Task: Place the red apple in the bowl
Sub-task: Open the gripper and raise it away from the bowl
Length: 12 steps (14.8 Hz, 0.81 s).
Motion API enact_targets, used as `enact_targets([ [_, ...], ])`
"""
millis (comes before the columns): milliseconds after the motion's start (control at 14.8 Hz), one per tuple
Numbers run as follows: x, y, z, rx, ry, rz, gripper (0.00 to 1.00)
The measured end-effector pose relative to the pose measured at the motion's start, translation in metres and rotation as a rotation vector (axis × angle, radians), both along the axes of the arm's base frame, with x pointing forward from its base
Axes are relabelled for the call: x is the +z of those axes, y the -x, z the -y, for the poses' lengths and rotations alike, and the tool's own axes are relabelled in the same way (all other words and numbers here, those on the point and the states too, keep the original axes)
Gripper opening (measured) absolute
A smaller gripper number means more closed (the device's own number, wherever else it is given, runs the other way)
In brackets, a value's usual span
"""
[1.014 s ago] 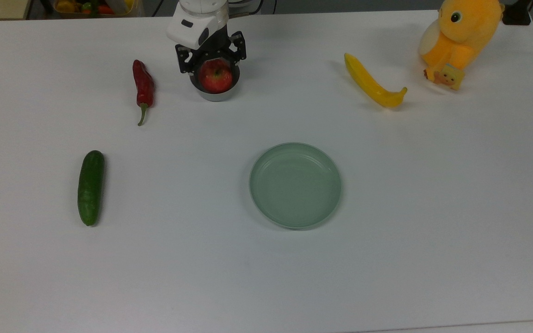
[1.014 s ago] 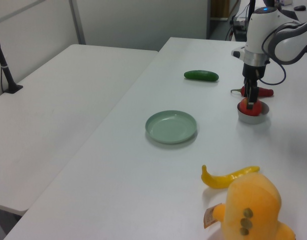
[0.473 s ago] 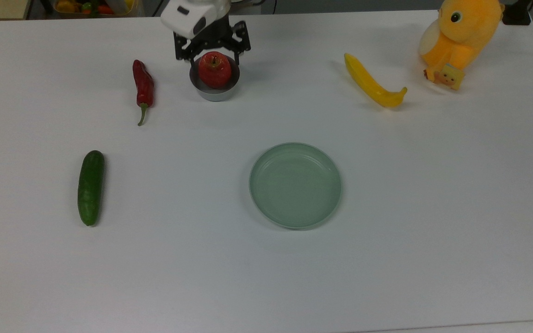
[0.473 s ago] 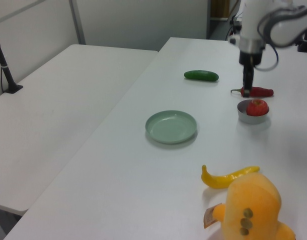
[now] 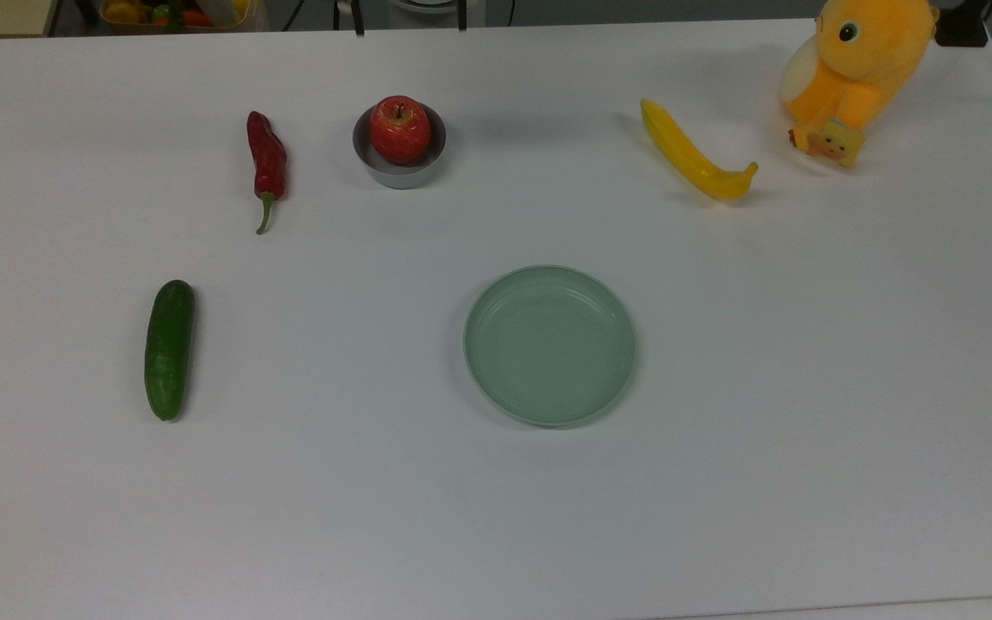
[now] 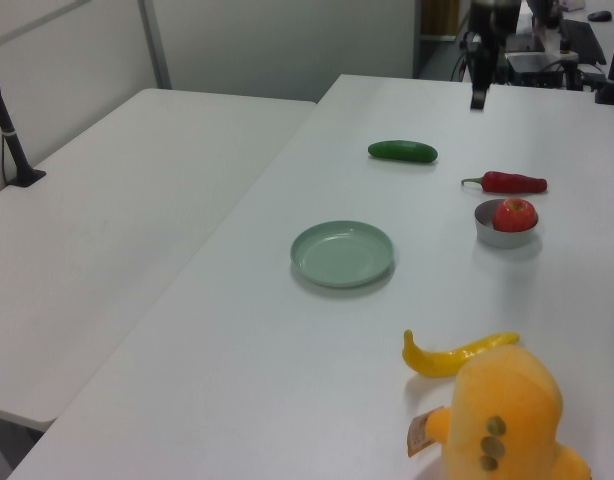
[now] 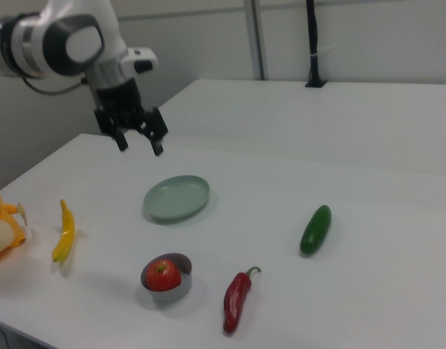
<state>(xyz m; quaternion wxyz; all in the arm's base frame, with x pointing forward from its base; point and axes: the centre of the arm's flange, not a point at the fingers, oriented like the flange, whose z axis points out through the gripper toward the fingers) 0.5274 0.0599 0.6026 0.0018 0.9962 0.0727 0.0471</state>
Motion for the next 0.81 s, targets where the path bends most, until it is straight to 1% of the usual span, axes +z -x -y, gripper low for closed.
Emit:
enact_targets([
  [135, 0.035, 0.002, -0.001, -0.070, -0.036, 0.019, 1.00],
  [271, 0.055, 0.002, -0.001, -0.121, -0.065, 0.027, 1.00],
  [406, 0.057, -0.003, 0.007, -0.154, -0.107, 0.021, 1.00],
  [473, 0.053, -0.007, 0.013, -0.166, -0.118, 0.011, 1.00],
  [541, 0.045, -0.012, 0.017, -0.164, -0.120, -0.002, 1.00],
  [812, 0.034, -0.019, 0.007, -0.083, -0.105, -0.013, 1.00],
])
